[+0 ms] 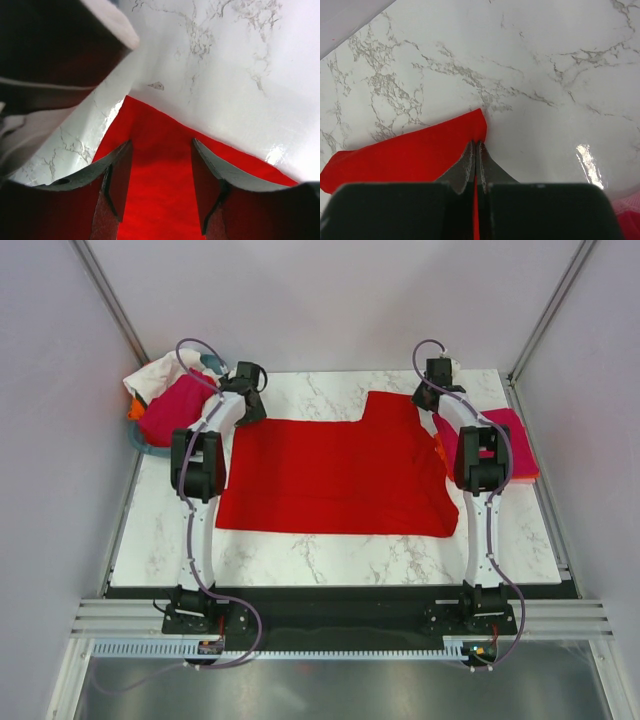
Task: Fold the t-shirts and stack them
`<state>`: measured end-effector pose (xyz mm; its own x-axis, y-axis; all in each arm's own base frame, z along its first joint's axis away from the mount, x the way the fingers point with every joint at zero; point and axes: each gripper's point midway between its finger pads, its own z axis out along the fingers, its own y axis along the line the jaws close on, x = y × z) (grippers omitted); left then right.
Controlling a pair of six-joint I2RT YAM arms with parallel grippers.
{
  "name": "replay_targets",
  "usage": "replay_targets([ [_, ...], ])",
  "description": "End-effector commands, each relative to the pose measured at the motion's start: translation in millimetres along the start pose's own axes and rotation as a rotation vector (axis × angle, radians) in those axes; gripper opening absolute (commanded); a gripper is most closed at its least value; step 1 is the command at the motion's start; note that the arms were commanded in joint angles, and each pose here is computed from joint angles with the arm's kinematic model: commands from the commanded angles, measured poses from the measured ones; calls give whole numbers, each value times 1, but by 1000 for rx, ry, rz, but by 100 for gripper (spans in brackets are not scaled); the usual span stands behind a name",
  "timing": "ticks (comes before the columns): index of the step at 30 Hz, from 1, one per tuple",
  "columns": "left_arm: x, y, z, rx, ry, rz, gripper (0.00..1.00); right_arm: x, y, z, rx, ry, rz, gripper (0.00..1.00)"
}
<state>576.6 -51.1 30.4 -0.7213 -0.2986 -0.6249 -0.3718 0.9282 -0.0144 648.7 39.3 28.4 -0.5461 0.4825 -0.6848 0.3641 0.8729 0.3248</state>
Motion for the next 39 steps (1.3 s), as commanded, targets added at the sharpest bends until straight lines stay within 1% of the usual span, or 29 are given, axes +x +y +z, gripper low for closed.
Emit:
replay_targets([
  [1, -8, -3, 0, -19, -4, -60, 57, 6, -4, -9, 6, 40, 8, 0],
  [5, -6, -2, 5, -31, 23, -72, 56, 8, -2, -9, -10, 47, 15, 0],
  [6, -5, 2, 7, -37, 35, -84, 50, 8, -1, -11, -16, 49, 13, 0],
  [9, -5, 2, 8, -25, 50, -101, 35, 7, 2, -13, -36, 52, 11, 0],
  [11, -4, 3, 9, -24, 57, -101, 31, 7, 6, -15, -51, 56, 9, 0],
  [15, -4, 1, 10, -10, 63, -101, 17, 0, 13, -26, -78, 49, 3, 0],
  [16, -3, 1, 10, -11, 62, -100, 15, 0, 11, -28, -74, 48, -2, 0],
  [19, -6, 2, 8, -13, 54, -94, 15, -7, 13, -36, -76, 33, -7, 0],
  [21, -7, 1, 5, -10, 48, -76, 18, -12, 15, -40, -83, 23, -13, 0],
  [24, -5, 1, 3, -13, 41, -49, 18, -17, 19, -45, -103, 18, -17, 0],
  [26, -6, -2, 0, 1, 35, -43, 15, -17, 23, -49, -117, 21, -18, 0],
  [27, -7, -4, 1, 8, 31, -43, 6, -22, 24, -53, -120, 12, -20, 0],
  [29, -6, -7, -2, 20, 30, -37, 2, -27, 27, -60, -128, 1, -21, 0],
  [32, -9, -8, -6, 21, 17, -29, 2, -27, 35, -68, -177, 2, -24, 0],
  [33, -8, -7, -5, 19, 19, -25, 2, -33, 38, -75, -187, -13, -23, 0],
  [39, -15, -5, -24, 24, -18, -8, 2, -34, 37, -94, -197, -22, -23, 0],
])
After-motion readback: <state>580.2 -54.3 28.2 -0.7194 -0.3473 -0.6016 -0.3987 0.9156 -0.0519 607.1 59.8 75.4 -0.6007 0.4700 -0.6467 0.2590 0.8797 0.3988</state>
